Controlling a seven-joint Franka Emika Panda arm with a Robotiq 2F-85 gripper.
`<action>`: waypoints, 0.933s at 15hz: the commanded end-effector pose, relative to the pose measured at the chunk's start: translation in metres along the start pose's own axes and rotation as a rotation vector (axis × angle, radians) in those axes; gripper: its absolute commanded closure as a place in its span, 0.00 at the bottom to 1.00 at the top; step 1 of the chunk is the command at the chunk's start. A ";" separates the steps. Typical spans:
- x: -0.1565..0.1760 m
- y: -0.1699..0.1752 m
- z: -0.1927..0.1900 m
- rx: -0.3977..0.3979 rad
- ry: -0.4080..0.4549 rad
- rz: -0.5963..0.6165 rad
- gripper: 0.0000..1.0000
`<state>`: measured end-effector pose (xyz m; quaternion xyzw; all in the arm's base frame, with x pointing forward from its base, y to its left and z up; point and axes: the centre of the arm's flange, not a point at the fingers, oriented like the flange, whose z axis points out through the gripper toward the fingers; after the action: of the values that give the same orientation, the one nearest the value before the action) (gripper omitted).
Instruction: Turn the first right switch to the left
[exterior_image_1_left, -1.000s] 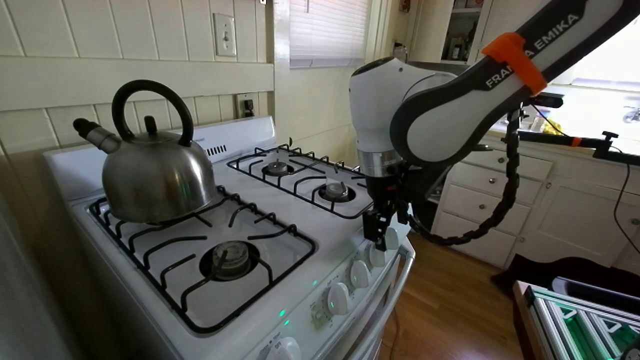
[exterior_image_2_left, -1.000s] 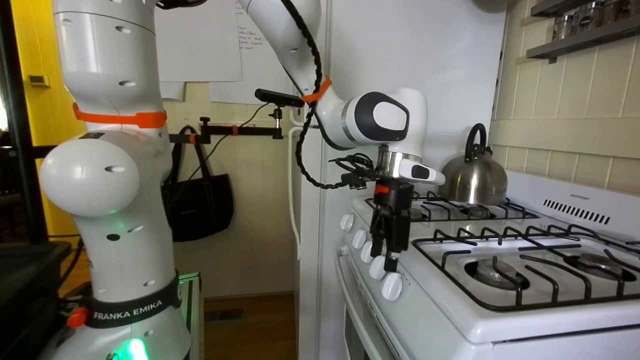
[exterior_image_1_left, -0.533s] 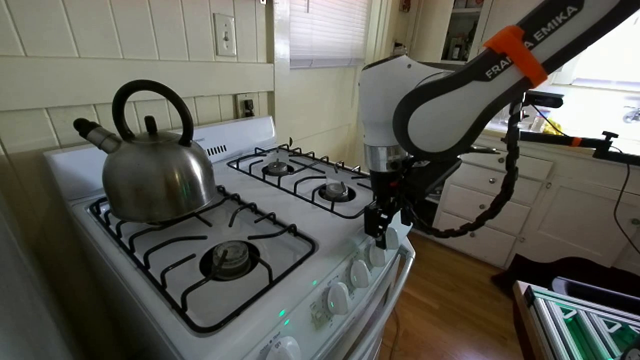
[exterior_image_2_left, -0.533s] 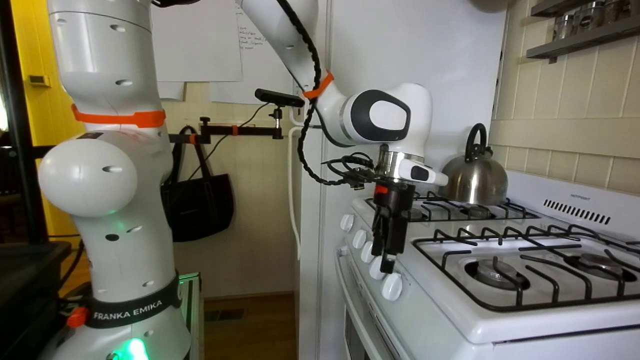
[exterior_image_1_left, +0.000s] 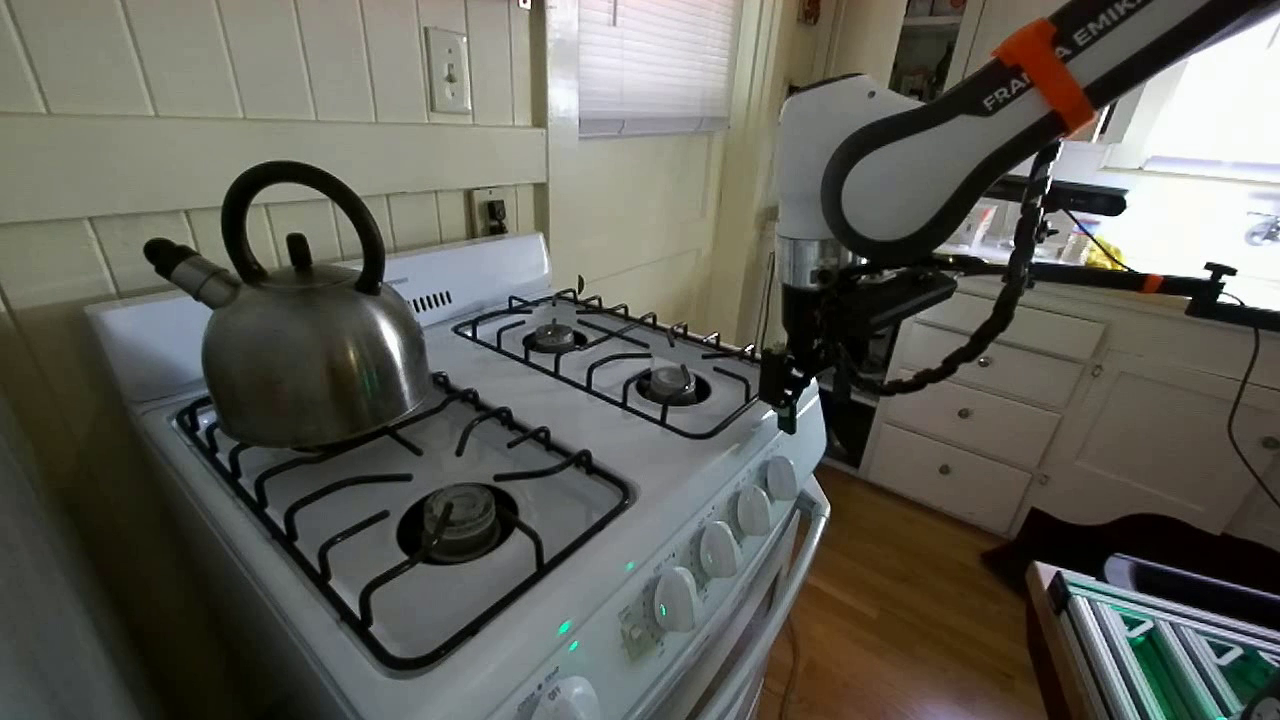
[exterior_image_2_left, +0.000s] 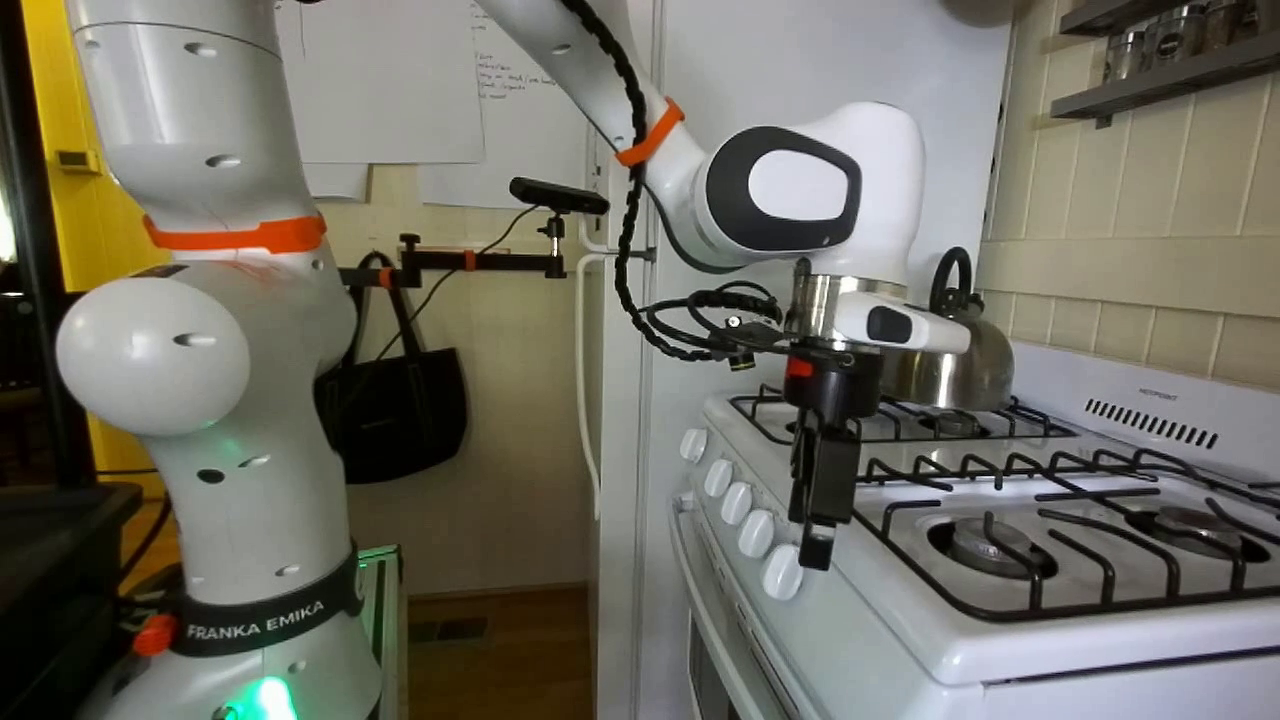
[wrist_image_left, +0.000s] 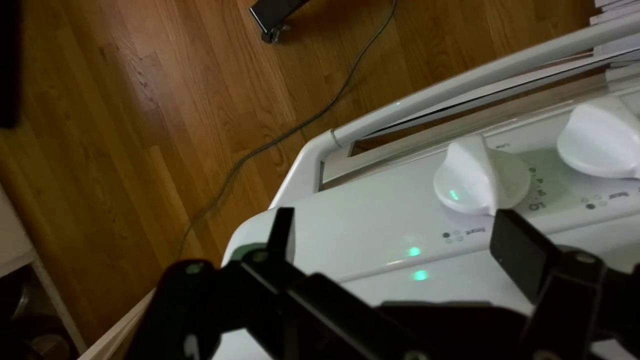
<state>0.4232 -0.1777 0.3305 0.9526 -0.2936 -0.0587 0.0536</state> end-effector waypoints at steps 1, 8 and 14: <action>-0.003 0.009 0.004 0.000 -0.012 -0.002 0.00; -0.016 -0.008 0.012 0.027 -0.055 -0.081 0.00; -0.023 -0.034 0.025 0.087 -0.039 -0.090 0.00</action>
<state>0.4188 -0.1503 0.3129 0.9633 -0.2543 -0.0806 0.0290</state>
